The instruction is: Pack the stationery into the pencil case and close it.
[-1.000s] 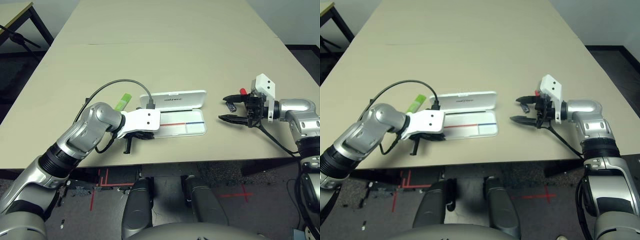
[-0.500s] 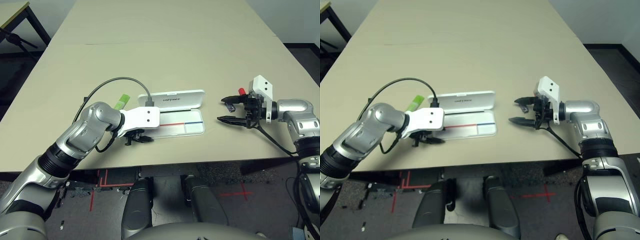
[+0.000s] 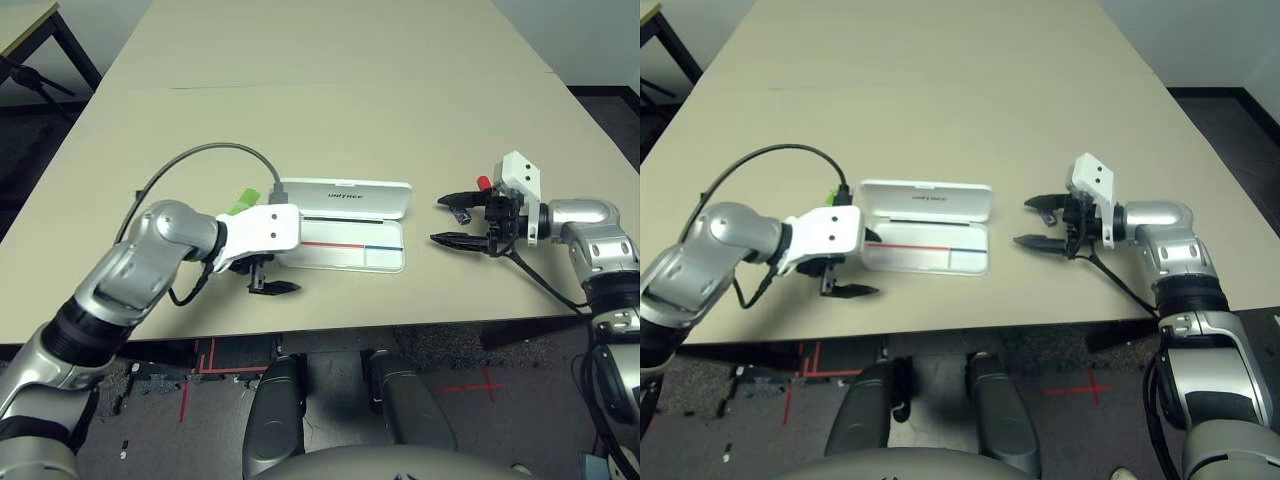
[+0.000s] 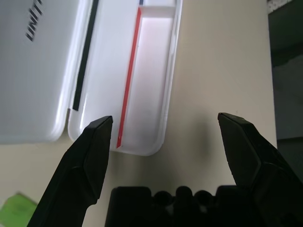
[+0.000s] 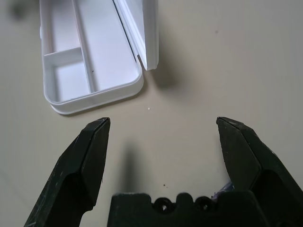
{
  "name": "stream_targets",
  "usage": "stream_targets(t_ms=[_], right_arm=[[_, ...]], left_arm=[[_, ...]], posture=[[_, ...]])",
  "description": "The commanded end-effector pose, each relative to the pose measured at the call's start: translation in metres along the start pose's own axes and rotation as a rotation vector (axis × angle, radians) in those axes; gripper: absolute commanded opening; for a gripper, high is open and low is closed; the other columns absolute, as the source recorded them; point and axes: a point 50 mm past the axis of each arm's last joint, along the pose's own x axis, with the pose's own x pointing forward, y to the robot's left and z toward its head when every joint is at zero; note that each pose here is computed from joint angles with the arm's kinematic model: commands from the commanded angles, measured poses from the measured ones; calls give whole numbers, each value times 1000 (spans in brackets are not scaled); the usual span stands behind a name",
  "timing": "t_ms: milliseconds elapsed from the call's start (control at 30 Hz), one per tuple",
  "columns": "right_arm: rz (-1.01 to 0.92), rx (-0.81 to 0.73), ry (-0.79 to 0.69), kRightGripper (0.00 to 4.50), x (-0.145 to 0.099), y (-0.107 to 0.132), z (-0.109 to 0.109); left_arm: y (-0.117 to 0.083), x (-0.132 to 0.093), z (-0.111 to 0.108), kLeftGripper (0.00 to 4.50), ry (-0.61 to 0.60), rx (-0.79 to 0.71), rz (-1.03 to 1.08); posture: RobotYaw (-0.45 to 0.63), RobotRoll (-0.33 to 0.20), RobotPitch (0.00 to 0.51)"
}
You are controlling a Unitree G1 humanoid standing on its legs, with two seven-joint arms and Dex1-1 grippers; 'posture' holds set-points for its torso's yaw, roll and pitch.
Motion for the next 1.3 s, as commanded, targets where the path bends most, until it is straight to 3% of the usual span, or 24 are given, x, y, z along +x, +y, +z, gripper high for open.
stream_targets(t_ms=[33,233,367,700,1033,1300], right_arm=[[-13,6,-11,4500,-8,-2,4],[-76,38,-48,4500,-19,-5,13],[-248,145,-60,4500,-27,-7,26],[-511,345,109,4500,-34,-4,42],[-742,542,320,4500,-46,-14,22],[-752,613,375,4500,-39,-13,9]], left_arm=[[-1,-13,8,4469,-86,2,23],[0,-28,13,4469,-187,-19,86],[-2,-39,13,4469,-269,-32,125],[-7,-40,9,4469,-280,-19,128],[-7,-36,10,4469,-273,-1,113],[-8,-34,13,4469,-263,2,112]], posture=[[29,0,142],[24,0,146],[19,0,148],[9,0,149],[-2,0,151],[8,0,156]])
